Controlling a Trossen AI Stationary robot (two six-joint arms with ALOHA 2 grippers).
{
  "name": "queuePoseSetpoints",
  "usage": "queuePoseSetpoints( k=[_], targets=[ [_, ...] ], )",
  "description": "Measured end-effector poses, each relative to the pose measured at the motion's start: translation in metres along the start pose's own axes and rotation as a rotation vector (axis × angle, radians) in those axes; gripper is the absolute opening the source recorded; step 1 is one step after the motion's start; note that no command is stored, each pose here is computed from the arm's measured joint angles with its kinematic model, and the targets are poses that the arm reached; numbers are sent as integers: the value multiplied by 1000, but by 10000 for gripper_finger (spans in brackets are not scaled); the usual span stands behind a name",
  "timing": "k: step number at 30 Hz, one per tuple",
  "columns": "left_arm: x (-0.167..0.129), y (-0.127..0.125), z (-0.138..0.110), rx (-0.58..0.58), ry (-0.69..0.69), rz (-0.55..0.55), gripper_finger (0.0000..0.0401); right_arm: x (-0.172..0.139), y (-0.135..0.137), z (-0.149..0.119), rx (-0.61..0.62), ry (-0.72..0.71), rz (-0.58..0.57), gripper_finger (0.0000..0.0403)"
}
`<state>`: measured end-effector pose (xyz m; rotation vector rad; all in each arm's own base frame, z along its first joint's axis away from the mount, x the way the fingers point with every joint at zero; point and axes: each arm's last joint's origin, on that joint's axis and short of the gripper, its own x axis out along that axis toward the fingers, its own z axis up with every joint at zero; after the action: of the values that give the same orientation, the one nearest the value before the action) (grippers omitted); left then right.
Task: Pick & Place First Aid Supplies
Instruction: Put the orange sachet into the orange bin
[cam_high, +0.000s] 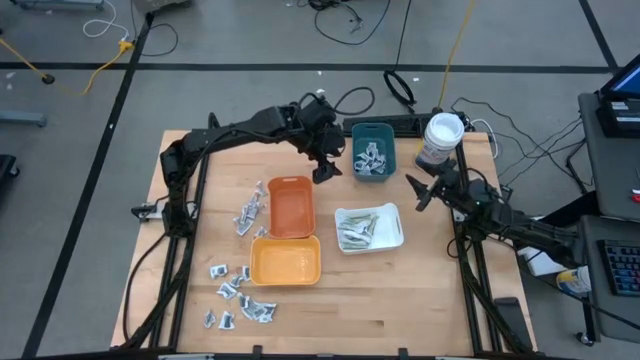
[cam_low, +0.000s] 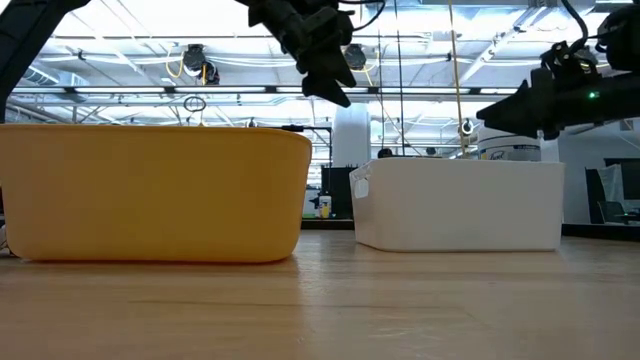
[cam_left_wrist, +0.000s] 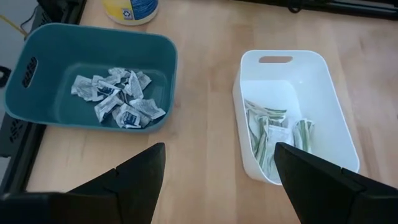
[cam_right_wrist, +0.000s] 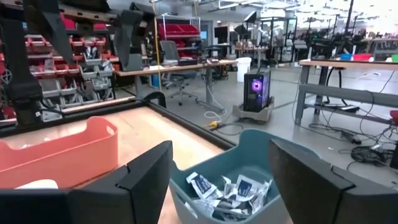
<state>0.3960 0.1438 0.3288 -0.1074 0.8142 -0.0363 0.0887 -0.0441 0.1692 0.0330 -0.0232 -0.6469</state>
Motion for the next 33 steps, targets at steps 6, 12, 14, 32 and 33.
queuePoseSetpoints(
  k=[6,12,14,32,33],
  targets=[
    [-2,1,-1,-115,17,38,308,2,0,-1,-3,19,0,258],
    [-16,3,-10,-204,114,192,308,2,1,0,2,-1,-1,259],
    [-22,1,-13,-208,142,231,308,2,1,0,2,1,-1,258],
    [-76,-9,-59,-570,593,521,308,2,1,1,3,-3,0,256],
    [-77,-8,-60,-587,601,529,308,2,1,1,3,-3,0,256]
  ],
)
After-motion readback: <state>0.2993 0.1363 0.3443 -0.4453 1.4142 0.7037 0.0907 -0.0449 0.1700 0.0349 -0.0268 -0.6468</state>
